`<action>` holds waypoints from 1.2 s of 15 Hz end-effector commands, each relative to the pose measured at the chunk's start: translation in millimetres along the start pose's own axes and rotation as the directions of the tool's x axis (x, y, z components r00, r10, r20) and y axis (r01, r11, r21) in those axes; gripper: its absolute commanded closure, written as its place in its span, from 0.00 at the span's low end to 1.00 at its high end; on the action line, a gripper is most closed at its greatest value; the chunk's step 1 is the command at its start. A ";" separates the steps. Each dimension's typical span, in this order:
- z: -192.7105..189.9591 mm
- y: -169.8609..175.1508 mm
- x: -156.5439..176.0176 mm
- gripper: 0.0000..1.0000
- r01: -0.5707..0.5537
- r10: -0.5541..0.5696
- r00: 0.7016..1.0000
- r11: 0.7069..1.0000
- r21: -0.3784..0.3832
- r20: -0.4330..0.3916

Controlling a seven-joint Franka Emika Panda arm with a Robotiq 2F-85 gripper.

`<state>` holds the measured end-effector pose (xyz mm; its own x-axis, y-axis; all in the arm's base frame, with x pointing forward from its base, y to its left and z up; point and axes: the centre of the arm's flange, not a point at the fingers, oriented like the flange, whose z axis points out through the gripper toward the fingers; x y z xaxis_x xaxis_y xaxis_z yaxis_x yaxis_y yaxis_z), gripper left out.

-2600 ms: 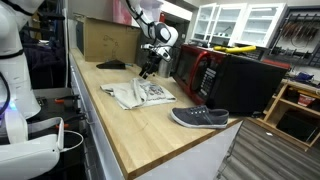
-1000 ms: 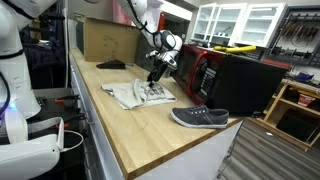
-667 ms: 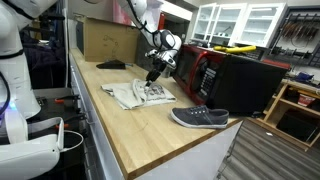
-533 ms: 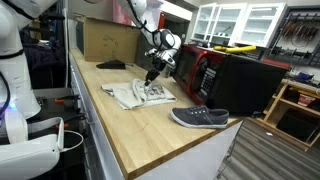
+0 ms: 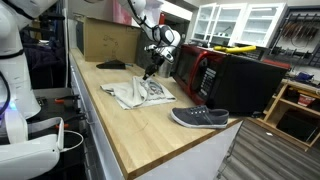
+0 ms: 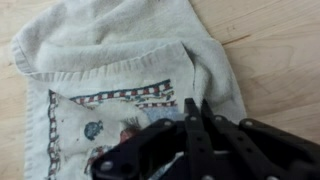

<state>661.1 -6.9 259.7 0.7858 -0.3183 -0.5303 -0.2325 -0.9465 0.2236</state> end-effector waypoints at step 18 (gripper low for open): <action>-44.6 53.2 30.6 0.99 0.093 -0.104 0.992 0.986 -0.139 -0.074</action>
<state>680.7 -53.3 283.7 0.8397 -0.2382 -0.4881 -0.1252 -0.9594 0.2528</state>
